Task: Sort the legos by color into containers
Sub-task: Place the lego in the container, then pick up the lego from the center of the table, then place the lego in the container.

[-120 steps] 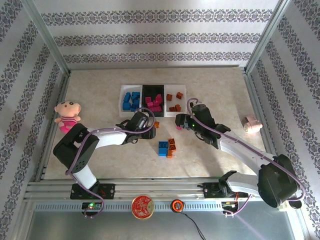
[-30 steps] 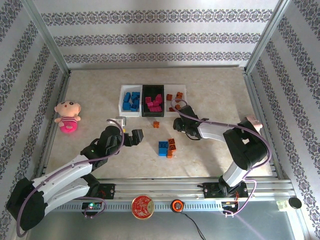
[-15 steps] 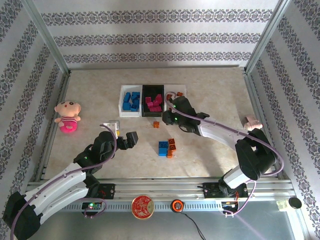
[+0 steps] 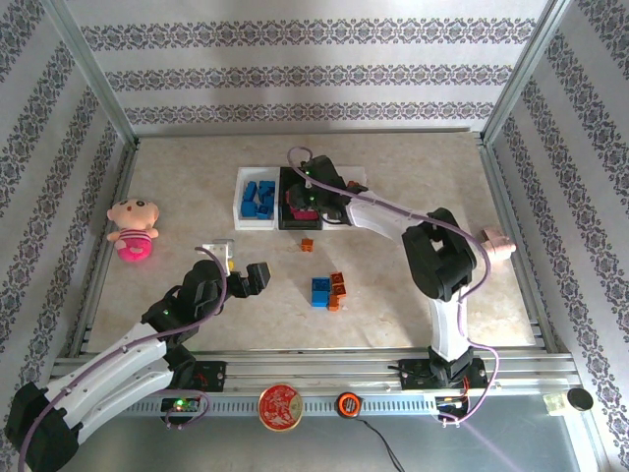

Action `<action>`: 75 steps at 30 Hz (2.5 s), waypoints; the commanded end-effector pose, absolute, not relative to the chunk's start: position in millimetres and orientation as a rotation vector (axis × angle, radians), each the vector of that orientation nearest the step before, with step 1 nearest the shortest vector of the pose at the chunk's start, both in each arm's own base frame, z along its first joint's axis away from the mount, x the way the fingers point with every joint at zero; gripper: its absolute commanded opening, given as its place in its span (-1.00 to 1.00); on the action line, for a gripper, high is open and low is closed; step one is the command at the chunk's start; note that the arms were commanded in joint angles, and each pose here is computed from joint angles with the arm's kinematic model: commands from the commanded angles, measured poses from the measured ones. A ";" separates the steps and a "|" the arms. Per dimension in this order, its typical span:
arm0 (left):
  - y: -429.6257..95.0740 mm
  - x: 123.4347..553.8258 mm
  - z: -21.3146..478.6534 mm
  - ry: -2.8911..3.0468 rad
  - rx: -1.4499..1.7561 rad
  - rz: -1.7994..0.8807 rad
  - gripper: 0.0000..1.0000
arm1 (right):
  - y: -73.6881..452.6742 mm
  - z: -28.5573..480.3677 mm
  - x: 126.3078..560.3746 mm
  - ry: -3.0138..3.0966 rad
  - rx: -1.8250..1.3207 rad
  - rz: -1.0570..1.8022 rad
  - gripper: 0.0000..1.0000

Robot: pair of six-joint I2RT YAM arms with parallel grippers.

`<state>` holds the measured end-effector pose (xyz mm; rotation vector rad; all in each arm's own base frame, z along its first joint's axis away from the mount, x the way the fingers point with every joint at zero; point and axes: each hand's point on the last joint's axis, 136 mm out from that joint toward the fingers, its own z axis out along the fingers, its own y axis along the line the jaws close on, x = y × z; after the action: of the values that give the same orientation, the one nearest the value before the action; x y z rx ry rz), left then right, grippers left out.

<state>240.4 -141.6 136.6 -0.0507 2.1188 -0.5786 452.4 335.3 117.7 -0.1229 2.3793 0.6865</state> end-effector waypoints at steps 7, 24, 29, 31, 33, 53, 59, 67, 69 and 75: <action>-151.7 238.5 142.3 2.144 0.025 -0.610 0.99 | 326.8 177.2 450.7 2.275 -0.115 0.705 0.26; -252.4 293.9 92.6 2.368 0.291 -0.528 0.81 | 220.9 161.6 318.2 2.274 -0.036 0.624 0.28; -267.4 327.3 68.6 2.406 0.298 -0.395 0.66 | 197.6 161.1 304.4 2.255 0.018 0.626 0.29; -271.4 337.8 58.5 2.420 0.305 -0.347 0.57 | 190.7 160.5 299.7 2.250 0.033 0.628 0.30; -272.0 346.5 51.0 2.422 0.302 -0.298 0.49 | 185.5 161.7 296.5 2.240 0.045 0.637 0.30; -292.2 355.6 56.5 2.314 0.290 -0.370 -0.32 | 160.5 160.8 279.6 2.201 0.109 0.661 0.33; -324.7 359.3 124.9 2.262 0.303 -0.543 -0.37 | 145.8 148.9 273.5 2.196 0.166 0.631 0.33; -362.5 437.1 130.1 2.289 0.276 -0.533 -0.37 | 141.1 141.8 265.7 2.211 0.174 0.631 0.33; -366.7 454.8 129.7 2.289 0.265 -0.514 -0.37 | 139.8 141.3 264.2 2.209 0.175 0.629 0.33; -371.7 495.9 128.2 2.291 0.201 -0.474 -0.35 | 138.1 142.7 261.1 2.208 0.182 0.635 0.33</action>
<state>485.4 -380.5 123.0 0.2436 2.2577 -0.5089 263.6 146.0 150.3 0.1401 2.1905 0.6555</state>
